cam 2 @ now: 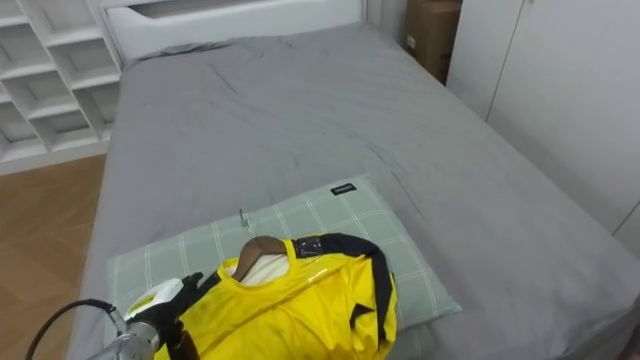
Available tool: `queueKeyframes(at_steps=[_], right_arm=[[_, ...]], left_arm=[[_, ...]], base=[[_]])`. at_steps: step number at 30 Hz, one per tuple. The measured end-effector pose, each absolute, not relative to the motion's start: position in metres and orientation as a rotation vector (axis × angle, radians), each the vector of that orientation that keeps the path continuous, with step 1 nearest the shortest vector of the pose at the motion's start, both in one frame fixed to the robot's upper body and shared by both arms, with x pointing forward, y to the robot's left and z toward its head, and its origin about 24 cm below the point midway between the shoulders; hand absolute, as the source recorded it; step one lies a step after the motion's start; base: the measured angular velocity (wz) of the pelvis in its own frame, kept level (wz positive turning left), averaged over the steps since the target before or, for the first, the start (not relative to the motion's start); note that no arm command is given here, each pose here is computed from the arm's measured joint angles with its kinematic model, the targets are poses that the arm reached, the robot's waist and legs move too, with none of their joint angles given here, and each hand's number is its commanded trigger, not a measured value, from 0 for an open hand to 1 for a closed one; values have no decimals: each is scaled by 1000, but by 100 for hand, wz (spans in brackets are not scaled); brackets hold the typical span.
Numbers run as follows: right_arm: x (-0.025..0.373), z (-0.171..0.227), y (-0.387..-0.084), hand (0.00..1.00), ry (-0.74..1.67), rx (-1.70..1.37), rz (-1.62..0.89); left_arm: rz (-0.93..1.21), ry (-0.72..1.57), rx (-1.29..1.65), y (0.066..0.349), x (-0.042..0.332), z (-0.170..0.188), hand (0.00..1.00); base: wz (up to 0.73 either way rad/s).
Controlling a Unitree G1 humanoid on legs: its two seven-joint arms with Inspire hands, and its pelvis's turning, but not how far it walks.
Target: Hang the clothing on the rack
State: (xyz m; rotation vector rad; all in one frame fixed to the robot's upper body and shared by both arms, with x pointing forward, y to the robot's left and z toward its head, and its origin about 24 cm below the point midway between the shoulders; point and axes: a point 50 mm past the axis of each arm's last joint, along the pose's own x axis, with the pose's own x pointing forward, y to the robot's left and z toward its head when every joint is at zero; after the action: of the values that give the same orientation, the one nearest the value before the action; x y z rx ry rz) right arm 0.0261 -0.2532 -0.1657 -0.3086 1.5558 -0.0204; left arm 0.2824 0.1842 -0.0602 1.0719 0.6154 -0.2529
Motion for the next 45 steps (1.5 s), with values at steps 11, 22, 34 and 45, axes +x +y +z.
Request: queueKeyframes(at_steps=[11, 22, 34, 45], right_arm=[[30, -166, -253, 0, 1553, -315, -18], [33, -165, -257, 0, 1544, -330, -34], [41, -164, -256, 0, 1540, -341, -26], [64, -162, -253, 0, 1478, -340, -19]], left_arm=[[-270, 618, 1181, 184, 282, -61, 0], [-289, 680, 1248, 188, 276, -69, 0], [-321, 666, 1401, 188, 276, -70, 0], [-327, 683, 1406, 188, 272, -76, 0]], base=[[0], [0], [0], [3]])
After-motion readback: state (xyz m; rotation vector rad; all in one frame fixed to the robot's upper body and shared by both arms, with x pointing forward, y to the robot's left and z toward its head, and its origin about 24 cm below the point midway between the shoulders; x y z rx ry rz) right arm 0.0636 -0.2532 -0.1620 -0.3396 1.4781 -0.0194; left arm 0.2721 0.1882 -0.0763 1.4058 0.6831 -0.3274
